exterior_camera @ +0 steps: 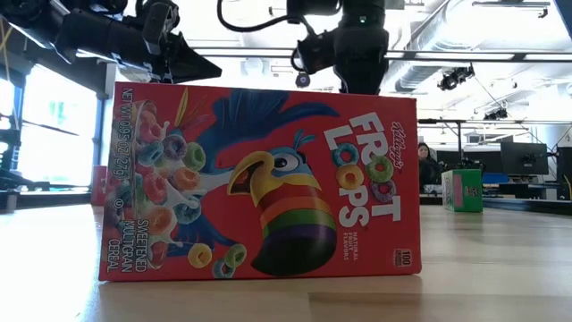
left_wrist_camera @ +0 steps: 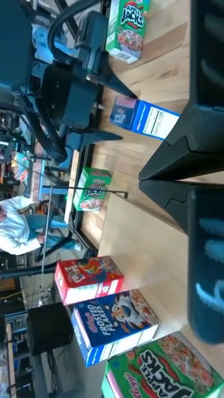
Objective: Stack cereal on shelf
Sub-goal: Put the right blue cereal box on the shelf aligned with the blue cereal box
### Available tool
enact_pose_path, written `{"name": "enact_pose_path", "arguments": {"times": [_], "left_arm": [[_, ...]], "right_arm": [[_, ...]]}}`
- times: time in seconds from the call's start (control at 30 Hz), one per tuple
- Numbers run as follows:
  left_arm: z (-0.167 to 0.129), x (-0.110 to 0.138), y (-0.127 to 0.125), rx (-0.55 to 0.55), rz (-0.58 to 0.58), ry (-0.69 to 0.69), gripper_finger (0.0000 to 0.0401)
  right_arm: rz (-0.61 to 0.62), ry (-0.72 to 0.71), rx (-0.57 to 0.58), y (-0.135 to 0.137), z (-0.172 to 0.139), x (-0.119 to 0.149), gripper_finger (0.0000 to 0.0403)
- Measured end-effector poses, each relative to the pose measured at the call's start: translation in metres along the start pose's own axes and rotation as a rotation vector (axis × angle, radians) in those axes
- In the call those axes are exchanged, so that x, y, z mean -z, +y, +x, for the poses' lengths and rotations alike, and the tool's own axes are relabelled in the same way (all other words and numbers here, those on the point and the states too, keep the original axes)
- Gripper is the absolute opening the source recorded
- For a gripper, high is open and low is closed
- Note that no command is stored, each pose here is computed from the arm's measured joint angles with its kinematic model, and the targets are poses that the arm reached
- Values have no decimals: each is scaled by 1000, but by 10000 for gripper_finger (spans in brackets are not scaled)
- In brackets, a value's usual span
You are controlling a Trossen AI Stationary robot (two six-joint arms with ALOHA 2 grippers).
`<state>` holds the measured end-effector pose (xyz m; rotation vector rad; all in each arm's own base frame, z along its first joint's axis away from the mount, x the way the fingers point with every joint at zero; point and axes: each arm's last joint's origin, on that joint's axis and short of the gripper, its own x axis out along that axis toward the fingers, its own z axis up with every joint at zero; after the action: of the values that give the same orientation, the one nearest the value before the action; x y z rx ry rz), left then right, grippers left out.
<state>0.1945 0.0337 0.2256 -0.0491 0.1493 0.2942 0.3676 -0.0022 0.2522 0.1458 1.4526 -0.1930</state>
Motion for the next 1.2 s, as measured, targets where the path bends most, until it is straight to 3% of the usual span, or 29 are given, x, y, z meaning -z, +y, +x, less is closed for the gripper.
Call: {"name": "enact_pose_path", "arguments": {"times": [0.37, 0.53, 0.7, 0.97, 1.2], "left_arm": [[0, 0, 0, 0, 6, 1, 0], [0, 0, 0, 0, 6, -2, 0], [0, -1, 0, 0, 10, -6, 0], [0, 0, 0, -1, 0, -2, 0], [0, 1, 0, -2, -7, 14, 0]], "right_arm": [[-19, 19, -27, 4, 13, 4, 189], [-49, 15, -32, 4, 13, 4, 179], [-108, -62, -28, -1, -9, -8, 179], [-211, -219, 45, -49, -45, -32, 178], [-279, -258, 93, -108, -53, -58, 178]]}}
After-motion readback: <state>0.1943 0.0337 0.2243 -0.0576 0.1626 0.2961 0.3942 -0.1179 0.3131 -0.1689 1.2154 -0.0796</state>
